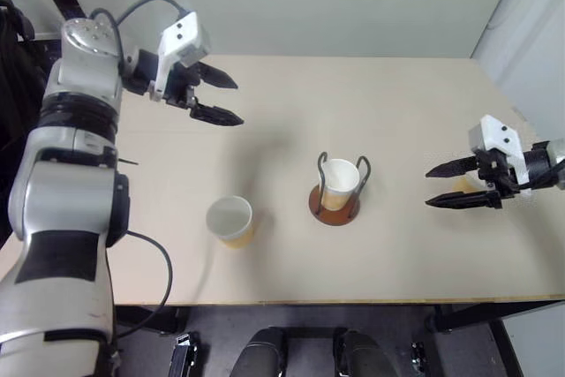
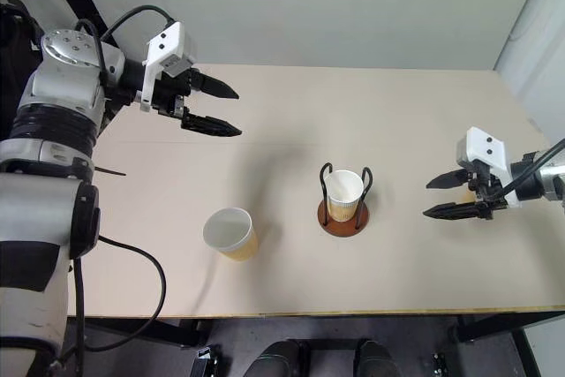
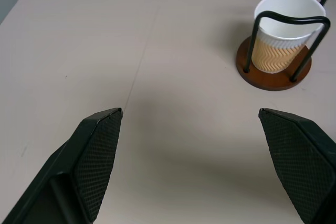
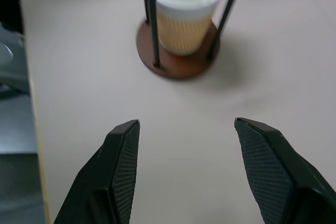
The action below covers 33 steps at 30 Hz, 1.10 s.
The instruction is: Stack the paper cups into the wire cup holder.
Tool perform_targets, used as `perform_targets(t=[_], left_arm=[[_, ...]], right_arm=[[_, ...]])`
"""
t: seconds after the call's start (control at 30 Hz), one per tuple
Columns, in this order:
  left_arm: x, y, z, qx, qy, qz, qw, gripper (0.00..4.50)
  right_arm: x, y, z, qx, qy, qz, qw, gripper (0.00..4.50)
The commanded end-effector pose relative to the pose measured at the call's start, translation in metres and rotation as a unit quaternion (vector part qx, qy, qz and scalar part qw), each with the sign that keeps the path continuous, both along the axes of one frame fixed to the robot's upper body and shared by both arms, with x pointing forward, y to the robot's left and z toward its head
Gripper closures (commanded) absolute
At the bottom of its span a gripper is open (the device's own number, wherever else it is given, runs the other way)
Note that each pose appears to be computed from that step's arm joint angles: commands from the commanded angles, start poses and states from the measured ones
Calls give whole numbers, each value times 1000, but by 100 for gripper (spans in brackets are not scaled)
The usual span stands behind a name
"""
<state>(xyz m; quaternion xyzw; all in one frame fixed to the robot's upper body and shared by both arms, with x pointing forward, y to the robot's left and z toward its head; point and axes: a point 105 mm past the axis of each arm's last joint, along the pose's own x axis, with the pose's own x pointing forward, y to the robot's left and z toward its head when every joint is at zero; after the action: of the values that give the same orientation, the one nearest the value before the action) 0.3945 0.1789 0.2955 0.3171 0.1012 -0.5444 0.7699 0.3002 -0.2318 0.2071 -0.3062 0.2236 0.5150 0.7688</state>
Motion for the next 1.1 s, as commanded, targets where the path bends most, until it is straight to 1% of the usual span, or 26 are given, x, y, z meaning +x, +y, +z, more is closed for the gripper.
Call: perform_targets(t=[0.03, 0.23, 0.33, 0.47, 0.57, 0.63, 0.73, 0.8, 0.87, 0.97, 1.1], left_arm=[[-7, 2, 3, 4, -6, -23, 1000, 5], [-8, 3, -4, 6, -8, -33, 999, 5], [-8, -1, 1, -16, -19, -42, 999, 5], [-6, -9, 9, -50, -36, -49, 997, 5], [-3, -18, 18, -96, -55, -46, 993, 5], [-2, -22, 22, -124, -50, -44, 990, 5], [-2, -26, 23, -157, -20, -40, 987, 5], [-4, -28, 23, -169, -22, -48, 984, 5], [-7, -29, 24, -180, -44, -63, 981, 5], [-13, -28, 23, -174, -80, -78, 978, 5], [-18, -20, 4, -147, -36, -77, 986, 5]], right_arm=[[7, -14, 14, -28, -32, -14, 999, 155], [20, -30, 31, -43, -61, -40, 996, 155], [23, -41, 34, -61, -66, -50, 995, 155], [25, -53, 28, -87, -60, -57, 993, 155], [25, -61, 19, -98, -50, -62, 992, 155], [24, -63, 16, -100, -45, -62, 992, 155], [24, -64, 13, -102, -43, -61, 992, 155], [24, -64, 12, -104, -43, -61, 992, 155], [25, -65, 12, -107, -42, -61, 992, 155], [25, -67, 11, -110, -42, -61, 991, 155], [27, -66, 9, -116, -43, -55, 991, 155]])
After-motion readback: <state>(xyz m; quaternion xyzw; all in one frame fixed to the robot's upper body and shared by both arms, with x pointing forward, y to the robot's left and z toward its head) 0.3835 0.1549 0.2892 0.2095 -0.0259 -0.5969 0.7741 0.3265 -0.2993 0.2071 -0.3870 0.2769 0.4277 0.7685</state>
